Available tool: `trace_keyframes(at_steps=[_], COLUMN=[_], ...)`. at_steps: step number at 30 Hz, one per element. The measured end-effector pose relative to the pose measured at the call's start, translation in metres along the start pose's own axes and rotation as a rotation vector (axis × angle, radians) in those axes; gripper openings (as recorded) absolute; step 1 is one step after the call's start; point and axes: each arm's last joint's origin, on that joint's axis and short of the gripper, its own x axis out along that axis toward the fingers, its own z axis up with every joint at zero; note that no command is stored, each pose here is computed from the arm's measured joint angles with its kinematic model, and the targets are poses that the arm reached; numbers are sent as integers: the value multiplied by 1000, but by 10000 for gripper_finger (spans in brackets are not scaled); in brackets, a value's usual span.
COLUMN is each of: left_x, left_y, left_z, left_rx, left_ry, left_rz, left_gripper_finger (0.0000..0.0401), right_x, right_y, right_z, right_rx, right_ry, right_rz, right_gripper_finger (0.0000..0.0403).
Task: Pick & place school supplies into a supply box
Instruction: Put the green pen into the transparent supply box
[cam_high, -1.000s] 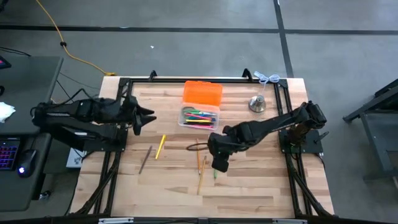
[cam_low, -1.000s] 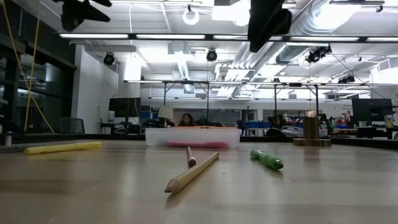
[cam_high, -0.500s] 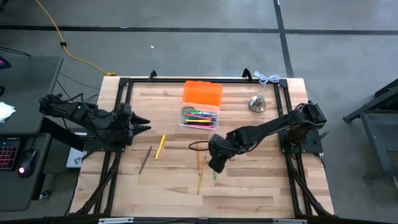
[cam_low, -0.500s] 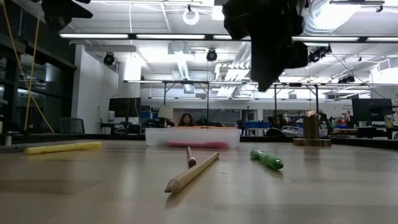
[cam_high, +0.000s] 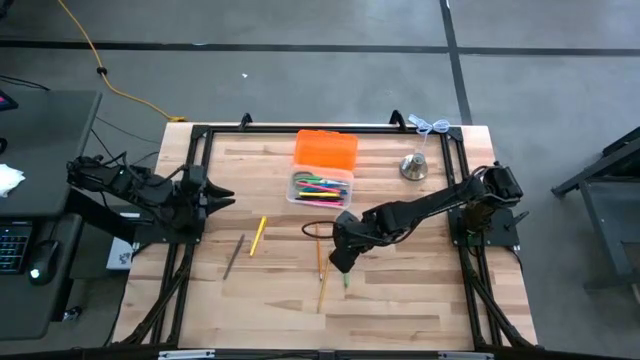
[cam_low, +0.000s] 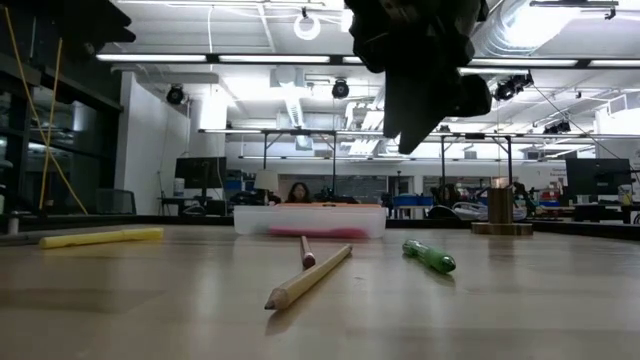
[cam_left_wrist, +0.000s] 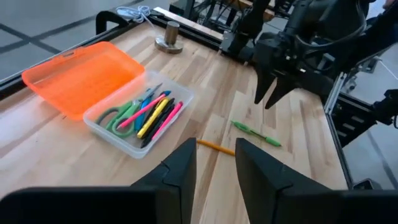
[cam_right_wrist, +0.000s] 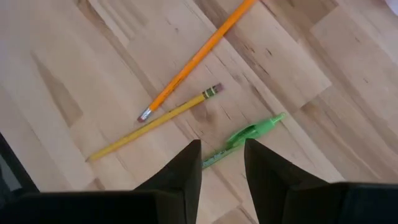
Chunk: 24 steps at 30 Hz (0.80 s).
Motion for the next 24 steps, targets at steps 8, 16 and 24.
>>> trace_keyframes(at_steps=[8,16,24], left_x=[-8,-4,9], left_y=[11,16,14], left_z=[-13,-30,-46], left_rx=[13,8,35], left_ry=[-29,-38,-75], left_rz=[-71,-132,-246], left_gripper_finger=[128,122,122], right_x=[0,-2,-2], right_y=[6,21,21], right_z=[2,8,5], right_rx=[-31,-29,-29], right_ry=[-72,-142,-78], right_rz=[28,178,199], right_gripper_finger=[99,99,99])
